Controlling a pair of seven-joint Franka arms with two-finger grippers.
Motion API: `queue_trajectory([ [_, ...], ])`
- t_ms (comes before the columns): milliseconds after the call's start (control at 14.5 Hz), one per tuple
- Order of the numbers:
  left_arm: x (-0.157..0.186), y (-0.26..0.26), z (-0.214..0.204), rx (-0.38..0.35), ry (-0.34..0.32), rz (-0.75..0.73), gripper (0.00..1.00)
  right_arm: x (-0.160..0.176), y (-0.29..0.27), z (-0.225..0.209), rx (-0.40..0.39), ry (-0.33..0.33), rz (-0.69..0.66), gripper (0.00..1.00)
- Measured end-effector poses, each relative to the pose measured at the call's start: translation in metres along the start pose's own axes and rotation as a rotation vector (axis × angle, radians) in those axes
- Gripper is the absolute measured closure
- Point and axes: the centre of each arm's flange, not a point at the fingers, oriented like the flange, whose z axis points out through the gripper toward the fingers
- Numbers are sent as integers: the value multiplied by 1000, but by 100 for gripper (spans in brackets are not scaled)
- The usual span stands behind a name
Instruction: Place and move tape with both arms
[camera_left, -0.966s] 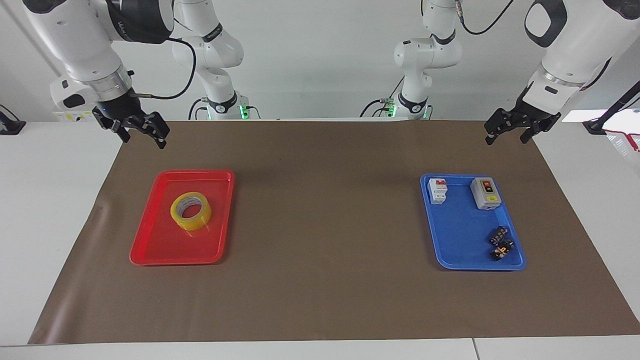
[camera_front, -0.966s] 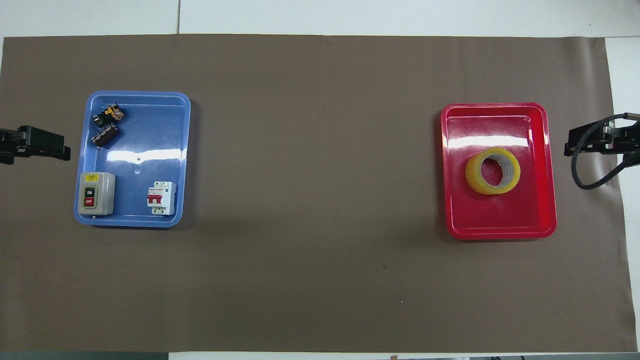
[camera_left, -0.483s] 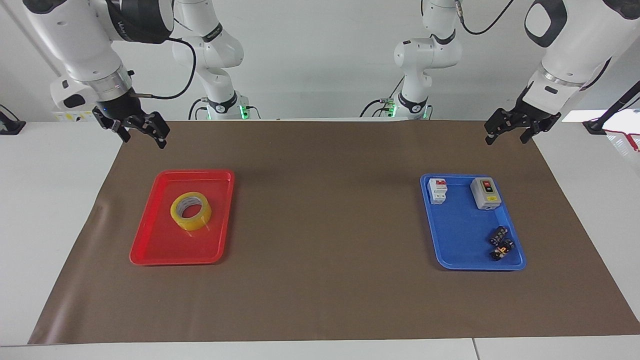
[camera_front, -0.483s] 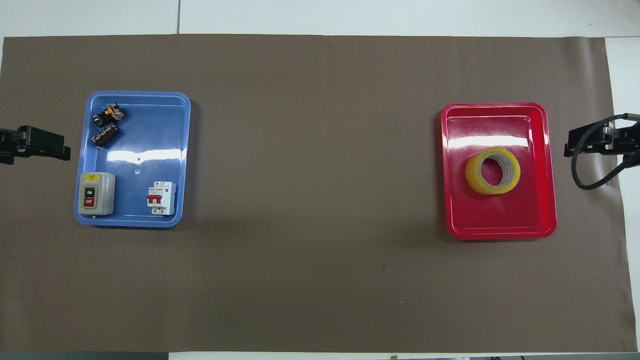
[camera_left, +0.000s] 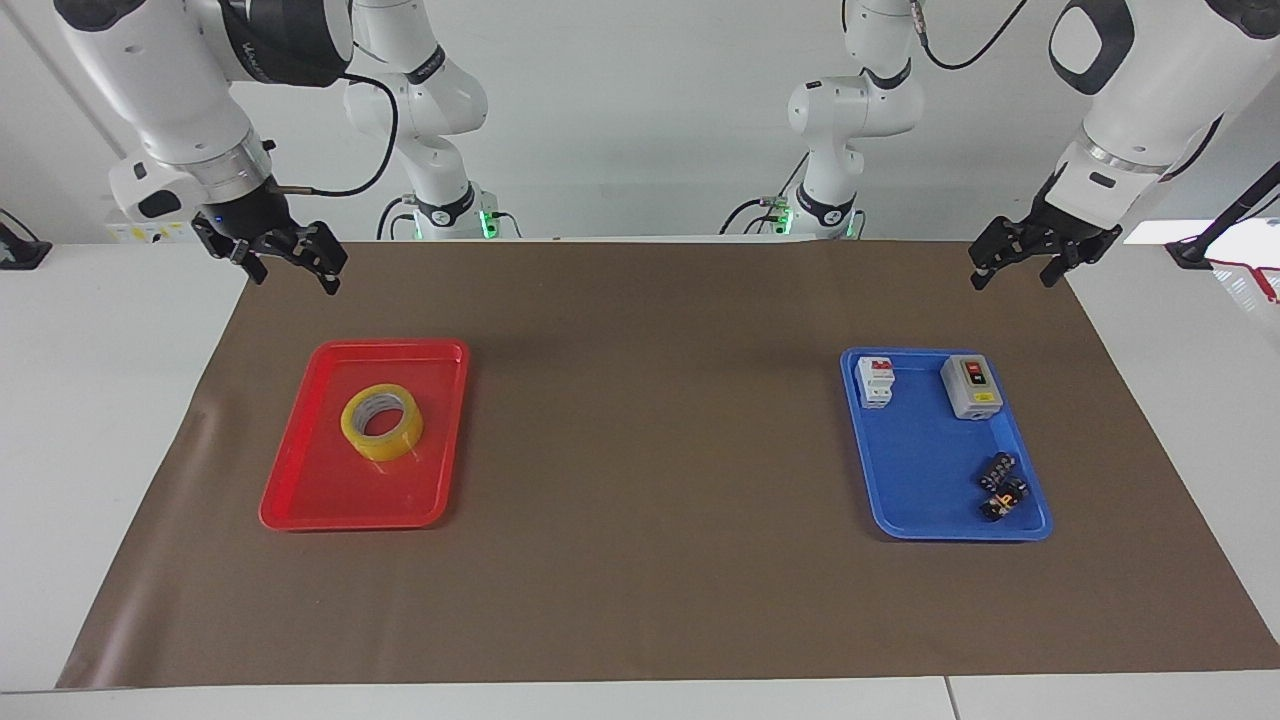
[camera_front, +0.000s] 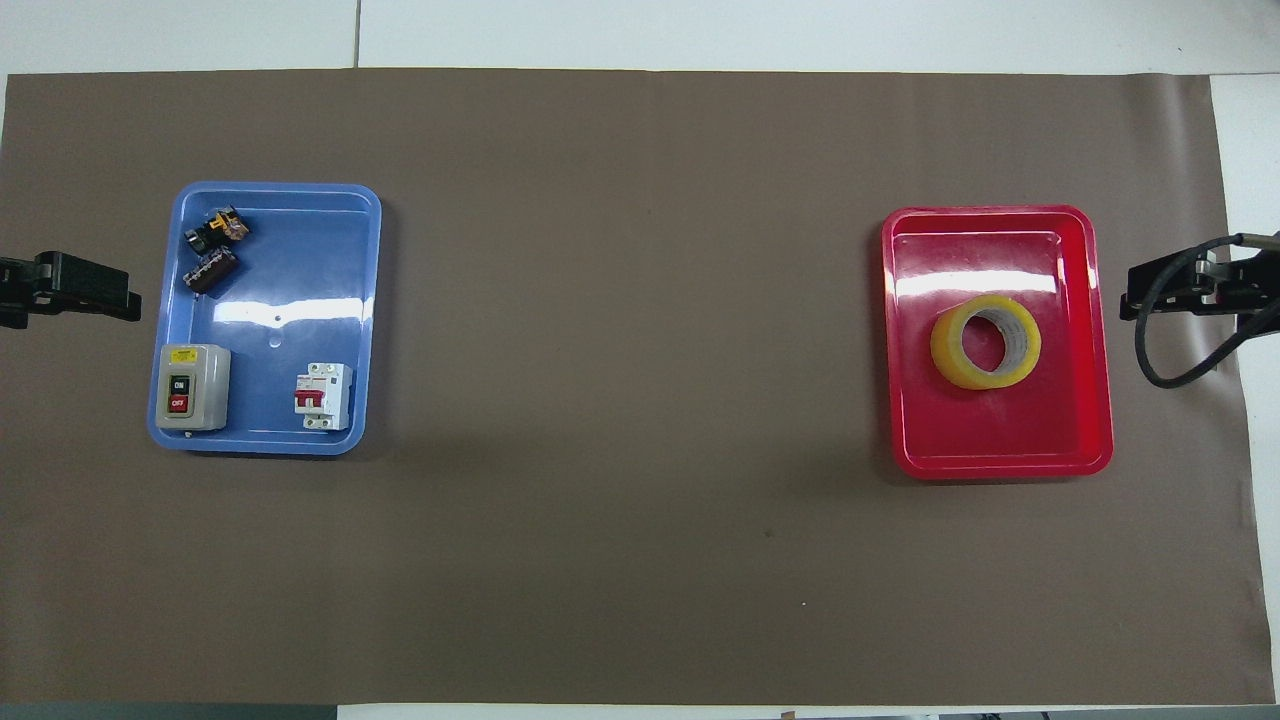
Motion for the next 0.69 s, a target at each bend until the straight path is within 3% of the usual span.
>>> queue_trajectory([
  [690, 0, 0, 0, 0, 0, 0, 0, -4, -11, -18, -2, 8, -107, 0],
])
